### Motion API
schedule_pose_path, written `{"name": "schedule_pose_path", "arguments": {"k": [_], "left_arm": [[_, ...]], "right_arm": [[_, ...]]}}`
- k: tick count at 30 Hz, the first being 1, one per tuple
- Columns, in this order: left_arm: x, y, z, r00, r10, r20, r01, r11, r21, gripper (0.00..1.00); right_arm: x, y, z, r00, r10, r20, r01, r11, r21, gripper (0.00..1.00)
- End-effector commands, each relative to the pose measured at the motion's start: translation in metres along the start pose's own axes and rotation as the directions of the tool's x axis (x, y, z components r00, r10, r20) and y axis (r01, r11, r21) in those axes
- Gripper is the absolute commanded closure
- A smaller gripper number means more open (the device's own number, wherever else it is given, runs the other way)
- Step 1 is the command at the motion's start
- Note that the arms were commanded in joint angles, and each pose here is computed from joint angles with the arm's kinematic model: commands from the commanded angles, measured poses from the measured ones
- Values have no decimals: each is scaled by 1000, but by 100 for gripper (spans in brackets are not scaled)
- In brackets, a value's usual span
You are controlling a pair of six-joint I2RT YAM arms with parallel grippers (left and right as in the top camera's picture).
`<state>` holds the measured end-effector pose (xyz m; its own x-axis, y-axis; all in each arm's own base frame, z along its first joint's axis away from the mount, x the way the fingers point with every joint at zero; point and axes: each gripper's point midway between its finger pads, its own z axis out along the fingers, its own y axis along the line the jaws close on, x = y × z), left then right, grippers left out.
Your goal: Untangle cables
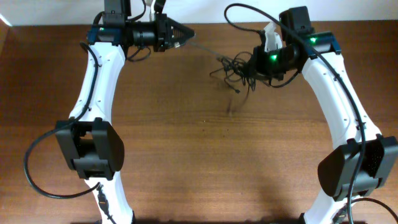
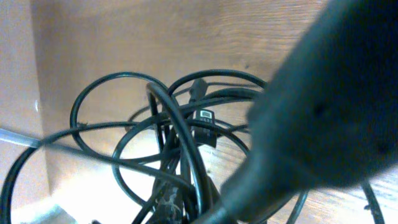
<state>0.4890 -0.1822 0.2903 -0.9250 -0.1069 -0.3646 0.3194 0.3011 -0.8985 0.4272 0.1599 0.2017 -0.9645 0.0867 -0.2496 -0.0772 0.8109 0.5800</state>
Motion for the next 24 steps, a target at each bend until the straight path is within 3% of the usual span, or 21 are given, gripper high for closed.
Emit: {"name": "schedule_pose_path", "arguments": {"k": [1,3,5,7,8,9,11,12,17,19,22,24], "left_arm": [[-18,32,-46,989,110,100,-77,954,-290,100],[1,48,-36,992,125,20,-107,914,-391,100],[20,44,-17,982,174,-77,-190,902,-387,98],[40,34,6,961,220,-167,-266,898,-350,53],[47,30,14,951,241,-196,-296,895,-334,40],[52,27,22,938,264,-223,-326,889,-321,36],[53,38,20,938,251,-238,-329,859,-392,37],[53,42,17,944,231,-234,-312,856,-413,38],[57,51,10,951,190,-245,-286,842,-458,44],[72,47,30,932,202,-302,-329,821,-466,51],[101,45,70,882,234,-409,-424,772,-474,53],[122,45,102,852,240,-465,-457,774,-439,53]], "right_arm": [[6,-11,-27,987,-161,-13,159,985,-72,96],[8,4,-44,984,-180,-1,180,980,-88,96],[10,8,-52,993,-117,-2,116,989,-88,95],[15,1,-51,999,14,-33,-15,999,-52,81],[18,-5,-50,998,56,-39,-56,998,-14,74],[21,-13,-51,995,89,-45,-88,996,32,62],[35,-23,-45,989,116,-90,-105,987,121,34],[43,-23,-40,986,116,-119,-99,985,142,31],[35,-52,-53,984,169,-58,-150,958,245,29],[23,-81,-73,972,235,5,-228,940,255,25],[17,-113,-94,953,297,63,-303,916,263,24],[16,-125,-101,946,313,83,-323,902,285,22]]}}
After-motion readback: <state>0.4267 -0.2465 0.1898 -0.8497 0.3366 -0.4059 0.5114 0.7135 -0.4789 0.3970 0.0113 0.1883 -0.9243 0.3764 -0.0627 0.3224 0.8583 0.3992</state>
